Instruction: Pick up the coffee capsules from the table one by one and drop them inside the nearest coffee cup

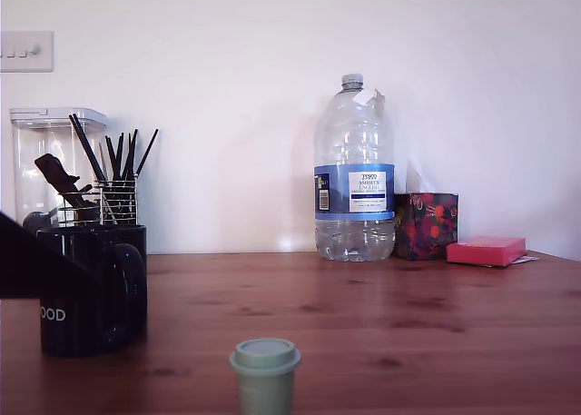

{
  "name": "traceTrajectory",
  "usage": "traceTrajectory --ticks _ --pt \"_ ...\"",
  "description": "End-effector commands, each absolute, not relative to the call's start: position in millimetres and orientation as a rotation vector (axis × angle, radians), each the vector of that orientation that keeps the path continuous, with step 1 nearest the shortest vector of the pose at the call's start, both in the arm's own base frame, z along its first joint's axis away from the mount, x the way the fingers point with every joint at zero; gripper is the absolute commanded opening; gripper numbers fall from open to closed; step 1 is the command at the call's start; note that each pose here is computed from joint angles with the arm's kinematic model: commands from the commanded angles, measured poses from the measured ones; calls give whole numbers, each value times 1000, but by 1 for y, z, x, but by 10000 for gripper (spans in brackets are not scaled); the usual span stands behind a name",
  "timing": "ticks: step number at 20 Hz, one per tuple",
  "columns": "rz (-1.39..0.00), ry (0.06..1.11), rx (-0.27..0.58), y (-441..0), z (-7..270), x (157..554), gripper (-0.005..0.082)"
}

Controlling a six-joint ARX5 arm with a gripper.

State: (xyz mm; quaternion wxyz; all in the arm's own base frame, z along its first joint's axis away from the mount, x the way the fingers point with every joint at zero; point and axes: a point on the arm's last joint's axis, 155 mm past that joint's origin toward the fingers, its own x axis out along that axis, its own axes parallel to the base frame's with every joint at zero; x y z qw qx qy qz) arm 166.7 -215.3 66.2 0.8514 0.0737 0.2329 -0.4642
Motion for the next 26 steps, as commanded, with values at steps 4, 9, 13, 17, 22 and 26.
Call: traceTrajectory --ticks 4,9,13,17,22,26 --pt "-1016 589 193 -219 39 153 195" --pt "-1018 554 200 -232 37 162 572" --pt "-1027 543 202 -240 32 166 572" --pt "-1049 553 233 -248 29 165 571" --pt "-1091 586 314 -258 21 161 571" --pt "-1100 603 373 -264 16 165 571"
